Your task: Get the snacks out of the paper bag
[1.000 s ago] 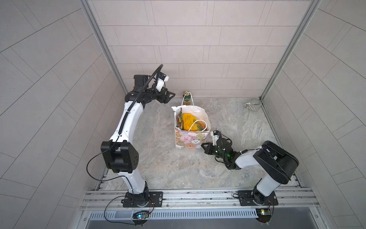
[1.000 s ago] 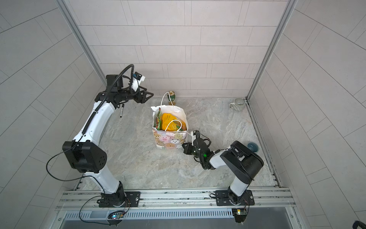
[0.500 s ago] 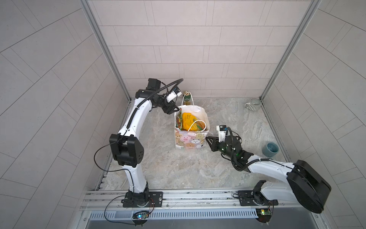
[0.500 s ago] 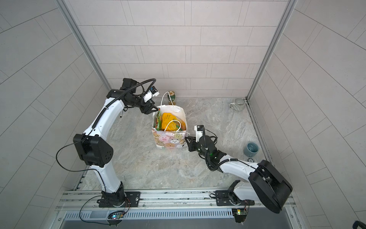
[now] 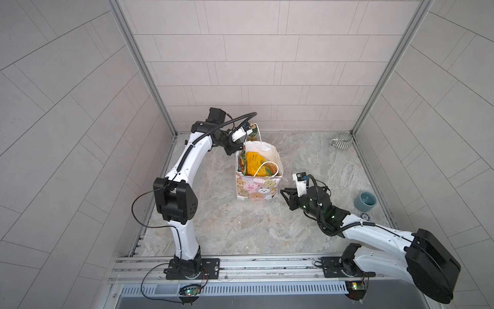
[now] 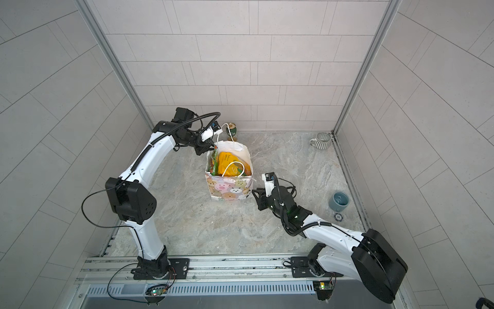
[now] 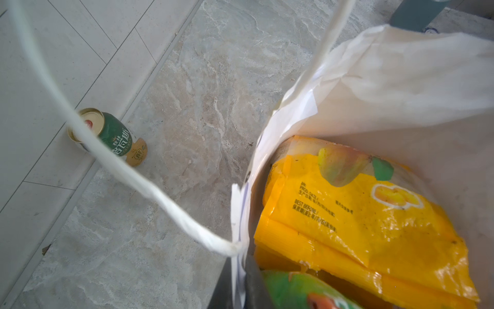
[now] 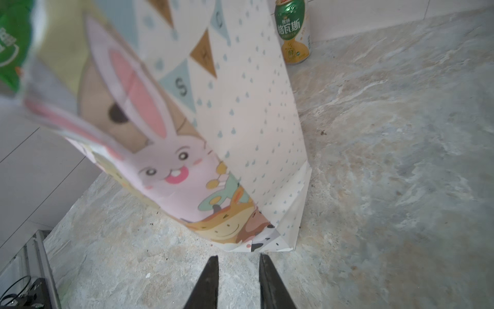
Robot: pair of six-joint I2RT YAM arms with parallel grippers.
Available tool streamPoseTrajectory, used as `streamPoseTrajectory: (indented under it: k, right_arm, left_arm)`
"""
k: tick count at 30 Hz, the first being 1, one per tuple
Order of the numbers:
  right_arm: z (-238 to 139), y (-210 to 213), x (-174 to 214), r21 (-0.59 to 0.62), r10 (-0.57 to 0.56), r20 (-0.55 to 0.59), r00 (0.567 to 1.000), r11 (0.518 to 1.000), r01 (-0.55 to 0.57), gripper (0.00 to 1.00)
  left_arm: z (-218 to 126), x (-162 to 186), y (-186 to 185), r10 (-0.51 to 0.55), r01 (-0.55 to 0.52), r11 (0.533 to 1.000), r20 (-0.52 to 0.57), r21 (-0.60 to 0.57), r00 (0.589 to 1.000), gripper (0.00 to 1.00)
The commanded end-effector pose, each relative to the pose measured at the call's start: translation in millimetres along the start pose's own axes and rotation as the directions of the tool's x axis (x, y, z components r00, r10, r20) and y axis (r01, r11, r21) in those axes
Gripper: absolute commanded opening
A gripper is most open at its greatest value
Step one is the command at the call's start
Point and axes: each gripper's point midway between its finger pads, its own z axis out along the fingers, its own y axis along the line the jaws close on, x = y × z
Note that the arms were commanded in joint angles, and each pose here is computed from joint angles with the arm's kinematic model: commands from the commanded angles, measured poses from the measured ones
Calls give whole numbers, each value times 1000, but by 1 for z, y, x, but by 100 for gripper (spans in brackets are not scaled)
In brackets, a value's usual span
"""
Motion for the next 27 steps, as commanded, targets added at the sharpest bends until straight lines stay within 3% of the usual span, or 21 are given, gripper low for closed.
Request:
streamPoseTrajectory:
  k: [1, 5, 7, 13, 16, 27]
  right_arm:
    - [5, 14, 22, -56, 13, -70, 997, 998, -17, 27]
    - [27, 25, 24, -121, 152, -67, 986, 980, -159, 22]
    - [40, 23, 23, -87, 249, -81, 965, 963, -256, 20]
    - [64, 19, 1, -13, 365, 11, 931, 931, -365, 18]
    - [73, 9, -6, 59, 352, 52, 934, 933, -355, 17]
    - [112, -17, -48, 149, 249, 214, 945, 947, -283, 16]
  left_arm:
    - [-1, -9, -7, 28, -29, 999, 25, 20, 999, 3]
    - [0, -19, 3, -3, 5, 999, 51, -38, 999, 0]
    - [-1, -24, 8, -14, 17, 998, 64, -54, 998, 0]
    - [-8, -36, 17, -7, 16, 995, 96, -97, 995, 0]
    - [-12, -46, 21, 19, -5, 993, 122, -116, 992, 0]
    - [-33, -72, 15, 107, -87, 989, 184, -116, 977, 0]
